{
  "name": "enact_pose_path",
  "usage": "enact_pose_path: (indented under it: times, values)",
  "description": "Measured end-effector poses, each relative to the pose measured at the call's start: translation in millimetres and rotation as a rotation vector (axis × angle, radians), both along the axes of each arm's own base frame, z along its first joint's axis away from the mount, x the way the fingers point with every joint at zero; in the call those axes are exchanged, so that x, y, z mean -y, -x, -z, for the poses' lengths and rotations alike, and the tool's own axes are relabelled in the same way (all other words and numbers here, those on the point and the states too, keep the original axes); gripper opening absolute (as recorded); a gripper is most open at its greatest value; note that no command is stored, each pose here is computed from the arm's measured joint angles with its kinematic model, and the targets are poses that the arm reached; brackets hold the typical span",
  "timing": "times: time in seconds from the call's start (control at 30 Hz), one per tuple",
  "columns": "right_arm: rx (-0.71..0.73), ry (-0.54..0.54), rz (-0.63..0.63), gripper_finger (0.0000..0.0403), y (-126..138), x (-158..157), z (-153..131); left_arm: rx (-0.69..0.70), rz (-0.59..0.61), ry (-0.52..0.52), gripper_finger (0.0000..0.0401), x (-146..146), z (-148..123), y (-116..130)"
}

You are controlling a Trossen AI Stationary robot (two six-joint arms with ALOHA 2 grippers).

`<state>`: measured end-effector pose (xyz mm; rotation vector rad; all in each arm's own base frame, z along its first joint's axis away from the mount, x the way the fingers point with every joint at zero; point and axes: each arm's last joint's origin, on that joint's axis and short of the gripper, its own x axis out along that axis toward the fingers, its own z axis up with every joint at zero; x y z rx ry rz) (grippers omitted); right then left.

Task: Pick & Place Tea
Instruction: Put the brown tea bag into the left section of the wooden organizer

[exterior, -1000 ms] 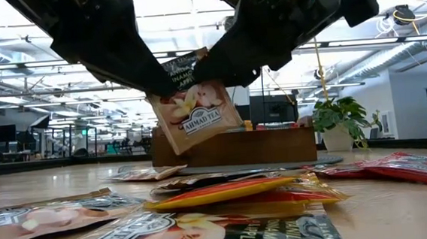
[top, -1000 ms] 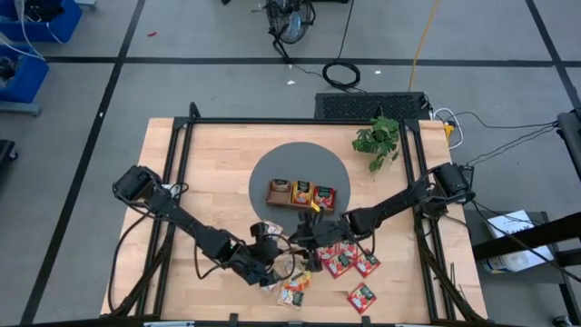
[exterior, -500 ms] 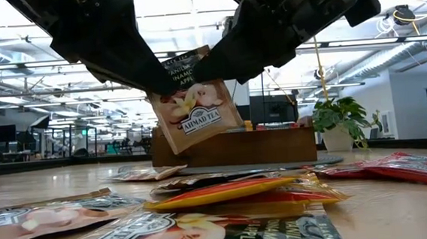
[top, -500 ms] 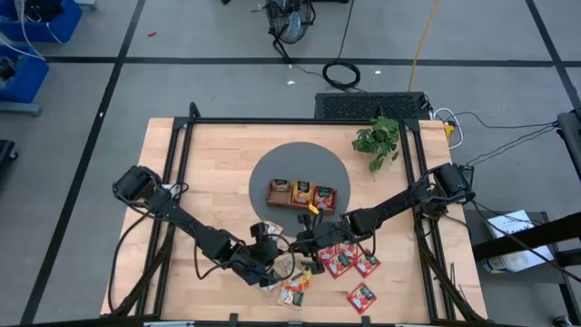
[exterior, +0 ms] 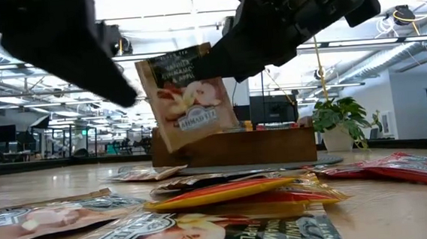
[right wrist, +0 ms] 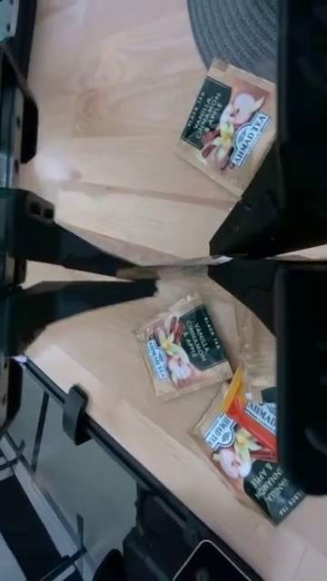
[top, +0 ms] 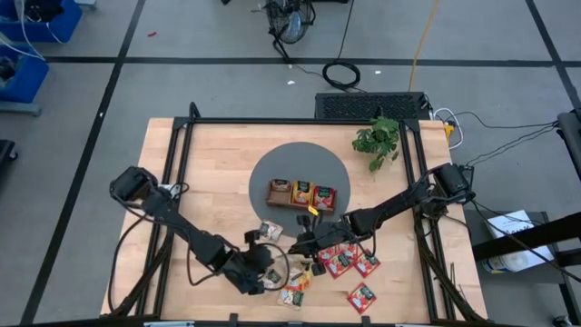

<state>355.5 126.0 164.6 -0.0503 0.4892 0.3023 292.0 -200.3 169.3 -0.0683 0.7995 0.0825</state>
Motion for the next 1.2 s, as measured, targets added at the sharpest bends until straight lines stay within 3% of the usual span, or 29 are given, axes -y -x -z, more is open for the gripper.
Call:
enact_pose_path:
  times: [0.13,0.3,0.47,0.6,0.87,1.2]
  values:
    - [0.026,0.001,0.002,0.0000,-1,3,-4,-0.049,-0.087,0.001,0.0021,7,3,18]
    - [0.109,0.024,0.053,0.0000,-3,20,-25,-0.013,-0.161,0.019,0.0021,32,9,51]
    - [0.250,0.058,0.168,0.0000,-7,60,-57,0.192,-0.231,-0.028,0.0021,55,16,91]
    - [0.378,-0.006,0.280,0.0000,-12,95,-73,0.311,-0.241,-0.075,0.0021,61,20,108]
    - [0.444,-0.148,0.444,0.0000,-2,138,-24,0.342,-0.241,-0.076,0.0021,59,25,113]
    - [0.343,-0.091,0.510,0.0000,1,141,3,0.347,-0.257,-0.117,0.0021,53,25,105]
